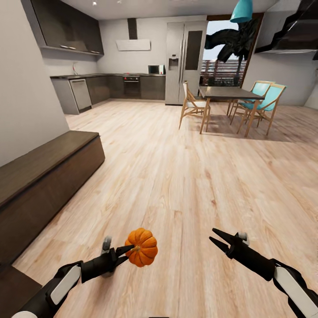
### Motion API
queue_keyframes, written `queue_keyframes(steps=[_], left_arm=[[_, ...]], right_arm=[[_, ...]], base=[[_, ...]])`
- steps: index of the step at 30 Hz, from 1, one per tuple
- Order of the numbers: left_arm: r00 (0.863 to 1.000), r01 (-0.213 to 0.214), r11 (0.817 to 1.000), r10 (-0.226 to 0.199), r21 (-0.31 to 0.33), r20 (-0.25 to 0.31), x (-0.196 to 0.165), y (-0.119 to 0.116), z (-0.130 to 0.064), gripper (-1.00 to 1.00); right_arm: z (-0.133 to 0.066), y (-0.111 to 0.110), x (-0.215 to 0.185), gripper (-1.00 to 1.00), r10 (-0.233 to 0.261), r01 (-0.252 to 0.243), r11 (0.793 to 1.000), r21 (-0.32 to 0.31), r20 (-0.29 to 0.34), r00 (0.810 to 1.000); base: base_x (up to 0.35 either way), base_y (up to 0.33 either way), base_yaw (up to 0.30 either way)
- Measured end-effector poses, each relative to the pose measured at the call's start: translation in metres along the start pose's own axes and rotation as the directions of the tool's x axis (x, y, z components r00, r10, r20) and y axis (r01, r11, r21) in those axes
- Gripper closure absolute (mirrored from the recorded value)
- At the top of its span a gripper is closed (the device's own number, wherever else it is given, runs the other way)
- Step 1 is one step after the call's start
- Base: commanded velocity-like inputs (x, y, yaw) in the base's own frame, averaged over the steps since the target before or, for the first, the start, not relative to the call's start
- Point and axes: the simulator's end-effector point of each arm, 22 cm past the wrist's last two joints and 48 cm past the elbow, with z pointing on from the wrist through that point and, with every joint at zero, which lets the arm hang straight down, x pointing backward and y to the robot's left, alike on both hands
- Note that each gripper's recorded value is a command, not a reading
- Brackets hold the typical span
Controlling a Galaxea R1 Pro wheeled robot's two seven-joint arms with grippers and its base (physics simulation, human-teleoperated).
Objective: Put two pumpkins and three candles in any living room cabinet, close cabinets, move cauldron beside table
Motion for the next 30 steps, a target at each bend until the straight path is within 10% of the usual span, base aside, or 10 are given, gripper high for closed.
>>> queue_keyframes(steps=[30], left_arm=[[1.000, -0.009, 1.000, 0.009, -0.013, -0.013, 0.0049, 0.0025, 0.0024, 1.00]], right_arm=[[-0.0003, 0.0027, -0.0024, -1.00, 0.005, -0.005, 1.000, -0.009, 0.008, 1.000]], base=[[0.320, -0.116, -0.125]])
